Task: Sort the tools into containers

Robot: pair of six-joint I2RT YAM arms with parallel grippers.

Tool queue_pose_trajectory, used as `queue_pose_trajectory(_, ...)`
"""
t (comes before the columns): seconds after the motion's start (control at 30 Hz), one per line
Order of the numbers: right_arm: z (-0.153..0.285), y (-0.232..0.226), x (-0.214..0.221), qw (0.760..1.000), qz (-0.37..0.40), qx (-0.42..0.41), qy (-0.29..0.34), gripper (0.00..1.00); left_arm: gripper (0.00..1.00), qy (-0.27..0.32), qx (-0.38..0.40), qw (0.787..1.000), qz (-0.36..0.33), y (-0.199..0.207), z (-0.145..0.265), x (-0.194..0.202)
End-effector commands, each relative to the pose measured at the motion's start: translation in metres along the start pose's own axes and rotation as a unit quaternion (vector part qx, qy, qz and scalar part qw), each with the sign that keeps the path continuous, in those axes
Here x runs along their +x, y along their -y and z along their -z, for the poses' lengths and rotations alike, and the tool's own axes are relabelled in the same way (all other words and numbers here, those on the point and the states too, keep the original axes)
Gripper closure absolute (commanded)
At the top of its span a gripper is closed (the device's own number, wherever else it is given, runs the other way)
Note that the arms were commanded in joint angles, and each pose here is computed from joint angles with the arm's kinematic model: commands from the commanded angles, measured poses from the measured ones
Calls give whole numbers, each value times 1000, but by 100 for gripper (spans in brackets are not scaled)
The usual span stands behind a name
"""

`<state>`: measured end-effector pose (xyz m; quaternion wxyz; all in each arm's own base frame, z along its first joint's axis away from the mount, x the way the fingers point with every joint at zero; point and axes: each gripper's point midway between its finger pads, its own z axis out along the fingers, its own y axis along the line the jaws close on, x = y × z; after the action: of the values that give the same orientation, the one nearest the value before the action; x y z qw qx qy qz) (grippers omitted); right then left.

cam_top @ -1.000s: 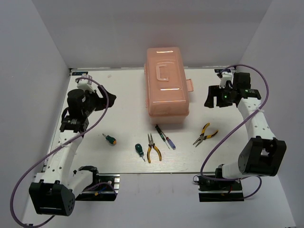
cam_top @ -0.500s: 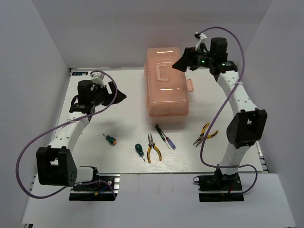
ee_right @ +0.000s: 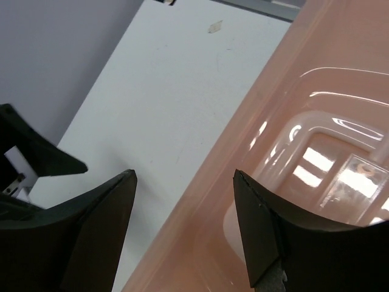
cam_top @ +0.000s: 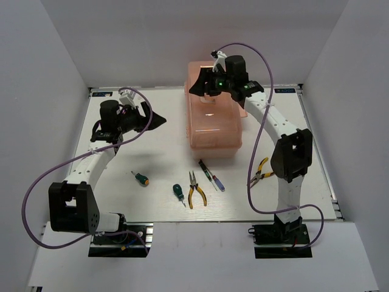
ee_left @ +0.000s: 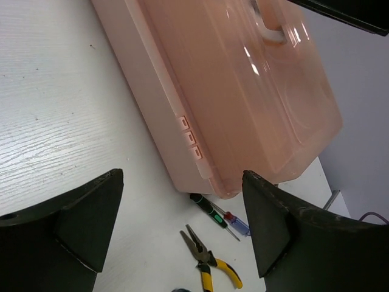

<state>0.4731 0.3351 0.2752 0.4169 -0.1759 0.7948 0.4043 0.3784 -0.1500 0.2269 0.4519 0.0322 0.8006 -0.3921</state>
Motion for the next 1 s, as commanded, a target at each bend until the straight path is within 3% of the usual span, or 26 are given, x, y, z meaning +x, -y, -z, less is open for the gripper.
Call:
queue_pose_trajectory(0.0,7,15,-29,995,24,83,48,30,11,21,30,999,-24,21,4,-20)
queue_pose_trajectory(0.47,3,21,-8,986,54,156,35,31,11,23,41,998,-30,23,-1,-27)
queue_pose_trajectory(0.83,-3,38,36,985,-15,172,-12,31,11,41,71,996,-46,40,-8,-51)
queue_pose_trajectory(0.97,-10,19,43,991,-59,115,-21,32,11,56,85,993,-53,48,-8,-63)
